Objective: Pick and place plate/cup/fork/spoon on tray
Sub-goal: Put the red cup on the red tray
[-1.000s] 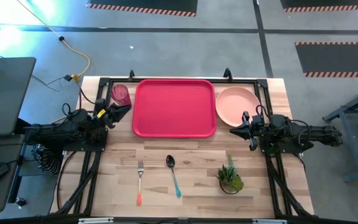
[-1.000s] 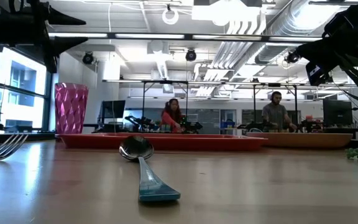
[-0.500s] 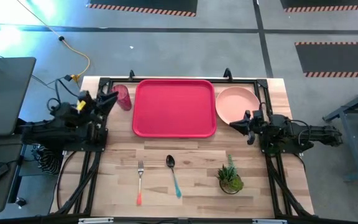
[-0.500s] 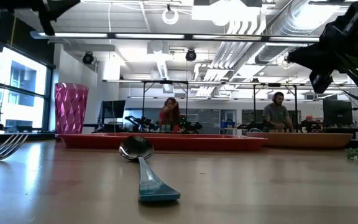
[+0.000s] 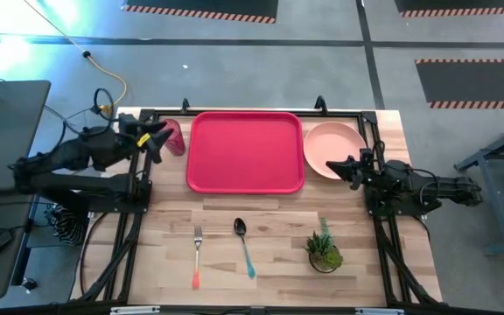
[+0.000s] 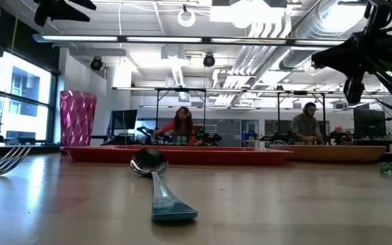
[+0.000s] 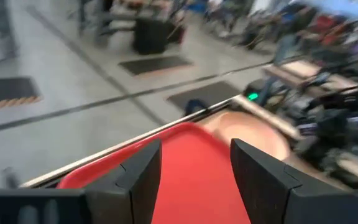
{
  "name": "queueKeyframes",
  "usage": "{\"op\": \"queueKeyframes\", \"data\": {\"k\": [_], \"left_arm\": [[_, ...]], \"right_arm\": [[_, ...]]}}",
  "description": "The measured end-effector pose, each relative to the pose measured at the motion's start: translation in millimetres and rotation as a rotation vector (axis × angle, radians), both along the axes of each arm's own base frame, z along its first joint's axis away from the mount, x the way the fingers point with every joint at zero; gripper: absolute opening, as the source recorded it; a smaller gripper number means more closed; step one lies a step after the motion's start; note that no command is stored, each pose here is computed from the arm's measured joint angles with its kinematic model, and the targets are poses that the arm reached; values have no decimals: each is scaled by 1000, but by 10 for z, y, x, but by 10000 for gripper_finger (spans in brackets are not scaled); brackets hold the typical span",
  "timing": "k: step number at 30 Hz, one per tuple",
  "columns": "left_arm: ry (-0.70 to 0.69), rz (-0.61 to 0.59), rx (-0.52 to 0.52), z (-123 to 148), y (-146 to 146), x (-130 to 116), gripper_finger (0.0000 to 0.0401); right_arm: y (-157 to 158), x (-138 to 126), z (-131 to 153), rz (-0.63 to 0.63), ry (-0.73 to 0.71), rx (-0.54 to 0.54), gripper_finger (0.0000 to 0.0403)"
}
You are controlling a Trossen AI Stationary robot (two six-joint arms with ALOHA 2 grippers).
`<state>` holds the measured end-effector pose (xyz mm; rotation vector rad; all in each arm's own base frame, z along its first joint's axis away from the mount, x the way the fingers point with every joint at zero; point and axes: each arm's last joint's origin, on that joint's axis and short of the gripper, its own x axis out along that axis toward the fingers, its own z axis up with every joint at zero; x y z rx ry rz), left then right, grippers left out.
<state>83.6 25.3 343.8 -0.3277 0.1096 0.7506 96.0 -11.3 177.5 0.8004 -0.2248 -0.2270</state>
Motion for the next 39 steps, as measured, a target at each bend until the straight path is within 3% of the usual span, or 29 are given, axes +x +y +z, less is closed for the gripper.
{"op": "queueKeyframes", "data": {"k": [7, 15, 28, 39], "left_arm": [[48, 126, -101, 202, 93, 56, 179], [166, 184, -183, 277, 253, 188, 179], [410, 214, -441, -30, 681, 520, 179], [520, 318, -570, -269, 934, 670, 179]], "right_arm": [[0, -11, 72, -2, -71, -18, 12], [1, -18, 105, -2, -109, -14, 12], [-9, -21, 105, -36, -109, -7, 12], [-9, -21, 104, -35, -107, -8, 12]]}}
